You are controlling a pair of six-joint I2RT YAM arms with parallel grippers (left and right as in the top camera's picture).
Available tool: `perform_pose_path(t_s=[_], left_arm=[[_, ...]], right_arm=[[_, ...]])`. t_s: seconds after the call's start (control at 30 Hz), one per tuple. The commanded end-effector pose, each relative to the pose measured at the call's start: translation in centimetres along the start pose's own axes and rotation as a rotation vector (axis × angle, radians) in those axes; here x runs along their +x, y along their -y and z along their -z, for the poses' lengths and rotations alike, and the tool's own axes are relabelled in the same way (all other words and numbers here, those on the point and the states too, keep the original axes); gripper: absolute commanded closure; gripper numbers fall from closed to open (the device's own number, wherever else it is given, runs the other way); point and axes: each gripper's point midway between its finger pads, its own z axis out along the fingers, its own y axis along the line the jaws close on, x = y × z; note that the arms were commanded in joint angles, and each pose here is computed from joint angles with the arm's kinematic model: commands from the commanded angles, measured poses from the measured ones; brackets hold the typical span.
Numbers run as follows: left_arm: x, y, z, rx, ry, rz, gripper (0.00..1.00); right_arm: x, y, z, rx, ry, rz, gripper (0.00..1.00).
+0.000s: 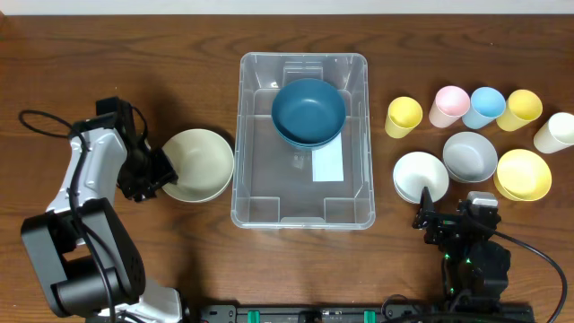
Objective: Pack container
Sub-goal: 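Move the left gripper to the rim of the cream bowl, then grasp and lift the cream bowl over the bin with the left gripper, then lower the cream bowl onto the blue bowls and open the left gripper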
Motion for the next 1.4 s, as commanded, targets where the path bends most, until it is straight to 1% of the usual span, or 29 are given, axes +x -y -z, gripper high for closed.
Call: perform_pose_path(t_s=[0.0,0.07,0.1,0.27,0.37,0.43,0.57,0.67,0.77,0.83,0.93,1.03,1.1,1.2,1.37], left_arm=[[-0.3,0.1,-0.1,0.007,0.013,-0.012,0.70],[-0.6,0.1,0.0,0.010,0.024,-0.013,0.89],[-0.7,0.2,0.0,0.011,0.028,-0.014,0.94],[-1.8,0.7,1.4,0.025,0.076,-0.020,0.94],[-2.9,1.3,3.7,0.045,0.142,-0.028,0.94],[-3.6,1.8,5.9,0.061,0.194,-0.035,0.94],[-4.8,2.9,11.9,0.099,0.328,-0.052,0.94],[-5.3,4.5,17.3,0.144,0.464,-0.089,0.94],[-4.6,6.9,20.8,0.188,0.556,-0.156,0.94],[-3.2,9.5,22.2,0.237,0.586,-0.235,0.94],[-0.7,13.5,22.3,0.287,0.576,-0.361,0.94],[1.9,17.3,20.6,0.296,0.524,-0.485,0.94],[2.7,18.9,19.5,0.288,0.501,-0.533,0.94],[3.2,21.6,17.1,0.284,0.461,-0.591,0.94],[2.4,25.2,12.5,0.271,0.403,-0.632,0.94]], right_arm=[[0.0,0.3,0.0,0.015,0.004,-0.014,0.01],[0.0,0.3,0.0,0.015,0.004,-0.014,0.01],[0.0,0.3,0.0,0.015,0.004,-0.014,0.01],[0.0,0.3,0.0,0.015,0.004,-0.014,0.01],[0.0,0.3,0.0,0.015,0.004,-0.014,0.01],[0.0,0.3,0.0,0.015,0.004,-0.014,0.01],[0.0,0.3,0.0,0.015,0.004,-0.014,0.01],[0.0,0.3,0.0,0.015,0.005,-0.014,0.01],[0.0,0.3,0.0,0.015,0.004,-0.014,0.01],[0.0,0.3,0.0,0.015,0.004,-0.014,0.01],[0.0,0.3,0.0,0.015,0.004,-0.014,0.01],[0.0,0.3,0.0,0.015,0.004,-0.014,0.01],[0.0,0.3,0.0,0.015,0.004,-0.014,0.01],[0.0,0.3,0.0,0.015,0.004,-0.014,0.01],[0.0,0.3,0.0,0.015,0.004,-0.014,0.01]])
